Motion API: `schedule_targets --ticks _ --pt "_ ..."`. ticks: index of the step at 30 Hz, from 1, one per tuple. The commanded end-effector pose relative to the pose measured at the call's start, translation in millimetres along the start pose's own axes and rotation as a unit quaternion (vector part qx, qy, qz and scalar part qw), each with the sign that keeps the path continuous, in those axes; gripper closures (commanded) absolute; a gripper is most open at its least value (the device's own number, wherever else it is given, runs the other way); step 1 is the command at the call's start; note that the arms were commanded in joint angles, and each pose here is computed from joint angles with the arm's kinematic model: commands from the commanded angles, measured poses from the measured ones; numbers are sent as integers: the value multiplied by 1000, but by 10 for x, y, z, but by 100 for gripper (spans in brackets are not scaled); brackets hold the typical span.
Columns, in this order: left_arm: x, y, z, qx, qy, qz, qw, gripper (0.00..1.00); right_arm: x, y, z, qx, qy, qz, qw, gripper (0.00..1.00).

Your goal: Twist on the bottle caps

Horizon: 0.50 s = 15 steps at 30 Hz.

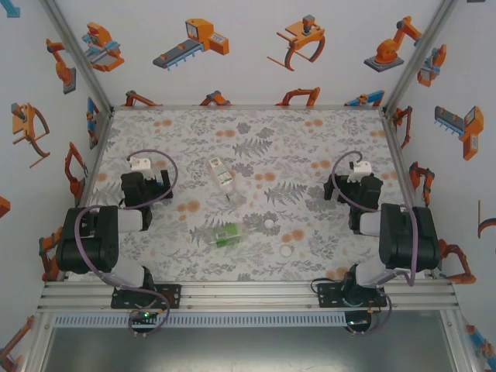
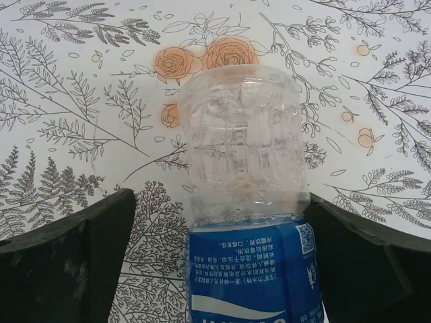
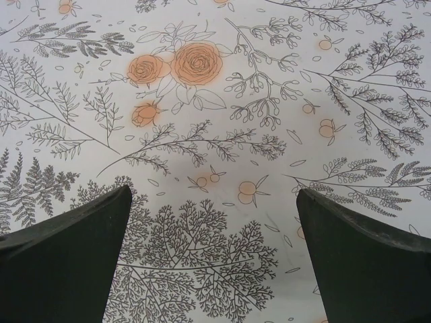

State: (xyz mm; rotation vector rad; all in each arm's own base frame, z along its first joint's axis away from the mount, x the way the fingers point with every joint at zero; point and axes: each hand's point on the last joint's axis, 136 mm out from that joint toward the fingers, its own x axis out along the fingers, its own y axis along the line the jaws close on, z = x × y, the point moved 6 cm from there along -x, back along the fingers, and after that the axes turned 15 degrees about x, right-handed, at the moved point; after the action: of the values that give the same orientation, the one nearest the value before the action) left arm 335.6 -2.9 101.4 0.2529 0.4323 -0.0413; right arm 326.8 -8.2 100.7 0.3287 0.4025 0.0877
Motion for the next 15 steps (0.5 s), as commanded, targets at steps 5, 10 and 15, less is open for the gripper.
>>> schedule_targets --ticks 5,10,15 --pt "26 35 120 -7 -21 11 1000 3 39 41 134 -8 -22 14 1000 1" --pt "28 29 126 -6 -22 11 1000 3 38 38 130 -7 -21 13 1000 1" --pt "25 31 123 -6 -21 12 1000 3 39 37 133 -7 -21 13 1000 1"
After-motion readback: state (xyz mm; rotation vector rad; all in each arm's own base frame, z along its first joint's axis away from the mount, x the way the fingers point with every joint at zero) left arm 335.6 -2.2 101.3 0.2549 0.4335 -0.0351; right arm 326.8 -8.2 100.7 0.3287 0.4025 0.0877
